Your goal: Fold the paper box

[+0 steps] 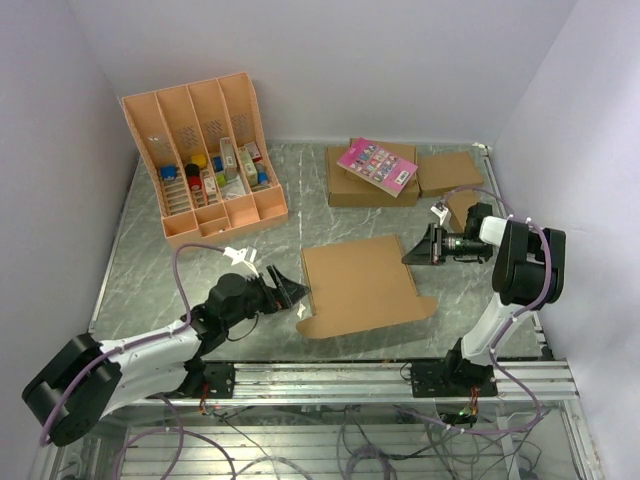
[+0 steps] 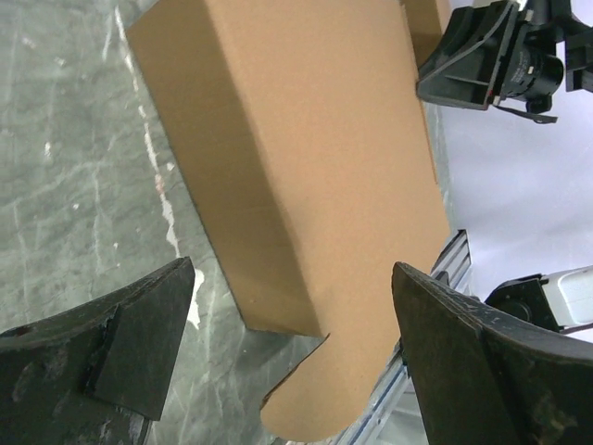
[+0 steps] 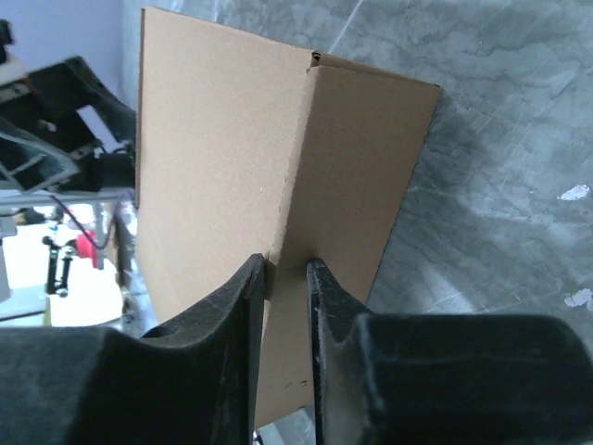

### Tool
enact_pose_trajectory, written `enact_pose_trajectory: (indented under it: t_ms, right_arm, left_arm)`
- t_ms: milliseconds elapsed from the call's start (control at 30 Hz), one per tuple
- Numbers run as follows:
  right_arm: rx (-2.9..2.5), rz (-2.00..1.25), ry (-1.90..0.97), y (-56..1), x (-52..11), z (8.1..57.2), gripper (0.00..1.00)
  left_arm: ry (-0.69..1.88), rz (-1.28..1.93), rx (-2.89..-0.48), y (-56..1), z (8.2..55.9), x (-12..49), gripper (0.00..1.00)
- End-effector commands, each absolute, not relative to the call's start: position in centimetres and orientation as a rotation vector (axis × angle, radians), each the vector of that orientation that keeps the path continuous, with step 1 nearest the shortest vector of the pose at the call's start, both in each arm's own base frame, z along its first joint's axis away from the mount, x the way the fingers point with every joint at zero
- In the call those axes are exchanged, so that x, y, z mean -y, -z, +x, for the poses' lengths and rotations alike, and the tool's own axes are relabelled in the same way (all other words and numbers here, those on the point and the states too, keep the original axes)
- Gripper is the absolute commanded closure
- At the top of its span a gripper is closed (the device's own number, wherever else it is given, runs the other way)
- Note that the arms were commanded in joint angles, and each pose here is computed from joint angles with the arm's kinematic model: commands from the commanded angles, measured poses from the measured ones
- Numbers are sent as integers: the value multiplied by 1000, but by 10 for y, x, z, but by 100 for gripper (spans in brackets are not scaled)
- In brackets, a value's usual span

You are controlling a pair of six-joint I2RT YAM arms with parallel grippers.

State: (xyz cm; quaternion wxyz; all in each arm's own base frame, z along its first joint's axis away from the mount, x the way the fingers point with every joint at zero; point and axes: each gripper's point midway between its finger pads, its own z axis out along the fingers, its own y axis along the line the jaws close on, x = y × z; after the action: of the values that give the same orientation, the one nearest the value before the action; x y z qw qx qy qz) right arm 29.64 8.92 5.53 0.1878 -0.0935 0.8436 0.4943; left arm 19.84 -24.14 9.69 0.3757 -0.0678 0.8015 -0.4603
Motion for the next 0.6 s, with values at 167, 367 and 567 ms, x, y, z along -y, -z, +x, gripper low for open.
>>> enact_pose_trajectory:
  t_ms: [167, 367, 567]
  right_arm:
    - [-2425, -136, -1395, -33, -69, 306, 83]
    - [-2426, -88, -1394, -29, -62, 307, 83]
    - [-2423, -85, -1397, -29, -62, 307, 83]
  left_arm:
    - [1261, -238, -2042, -91, 203, 252, 2]
    - [1302, -254, -2040, -86, 207, 261, 2]
    - [1378, -242, -1999, -95, 205, 275, 0]
